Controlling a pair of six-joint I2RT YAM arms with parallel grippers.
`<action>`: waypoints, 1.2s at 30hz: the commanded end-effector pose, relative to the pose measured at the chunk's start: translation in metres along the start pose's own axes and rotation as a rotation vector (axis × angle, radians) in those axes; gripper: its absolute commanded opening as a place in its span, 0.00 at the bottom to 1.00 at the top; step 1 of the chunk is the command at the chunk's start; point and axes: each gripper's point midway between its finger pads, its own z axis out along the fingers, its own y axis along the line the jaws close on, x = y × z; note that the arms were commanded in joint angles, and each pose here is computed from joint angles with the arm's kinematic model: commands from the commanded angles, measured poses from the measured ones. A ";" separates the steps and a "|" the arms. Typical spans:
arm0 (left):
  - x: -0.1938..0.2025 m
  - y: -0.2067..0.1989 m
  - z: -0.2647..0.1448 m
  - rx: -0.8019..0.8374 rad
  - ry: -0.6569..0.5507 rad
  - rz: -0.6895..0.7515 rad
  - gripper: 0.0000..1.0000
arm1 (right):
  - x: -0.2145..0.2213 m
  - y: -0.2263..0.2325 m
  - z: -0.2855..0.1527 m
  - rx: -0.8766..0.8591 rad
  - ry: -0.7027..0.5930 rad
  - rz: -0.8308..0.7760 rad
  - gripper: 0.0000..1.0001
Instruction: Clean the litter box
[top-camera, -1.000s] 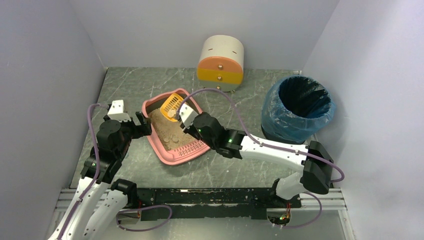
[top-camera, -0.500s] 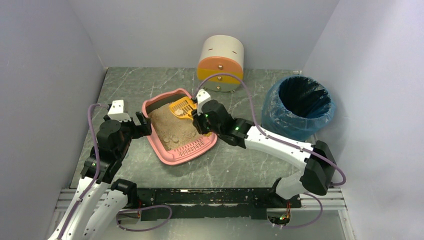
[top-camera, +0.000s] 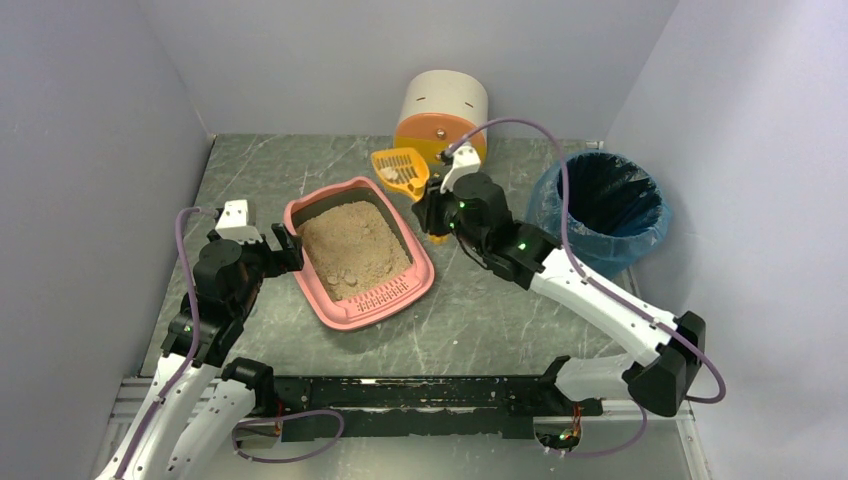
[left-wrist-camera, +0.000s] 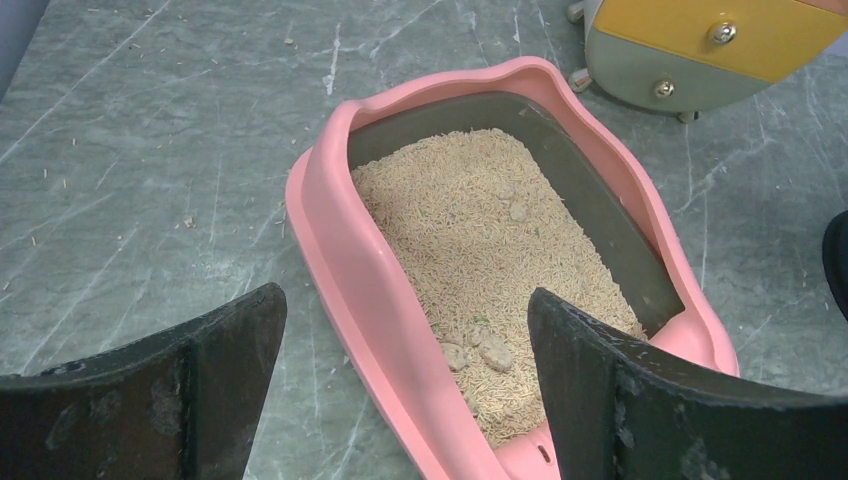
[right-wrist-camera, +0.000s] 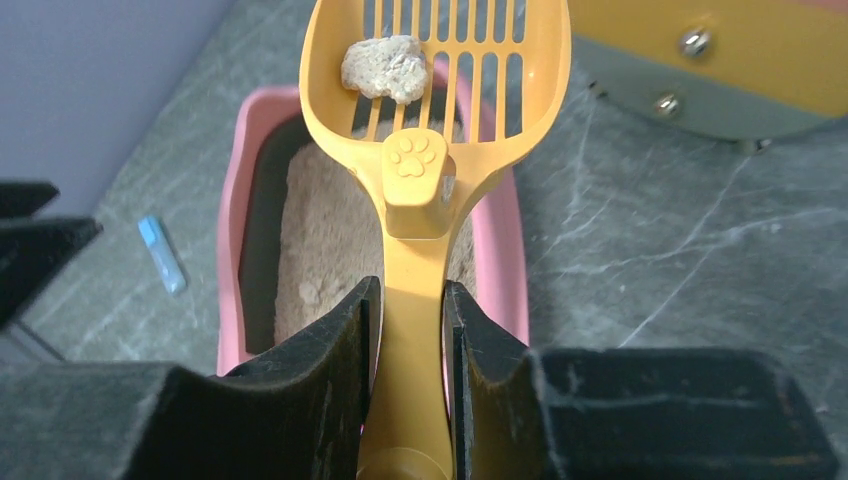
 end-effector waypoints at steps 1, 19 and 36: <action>-0.007 -0.005 -0.003 0.027 -0.014 0.004 0.95 | -0.056 -0.020 -0.022 0.104 -0.148 0.063 0.00; -0.006 -0.009 -0.004 0.055 -0.013 0.006 0.95 | -0.108 -0.108 -0.103 0.481 -0.354 0.295 0.00; -0.007 -0.010 -0.006 0.060 -0.026 0.003 0.94 | -0.120 -0.151 -0.140 0.631 -0.410 0.408 0.00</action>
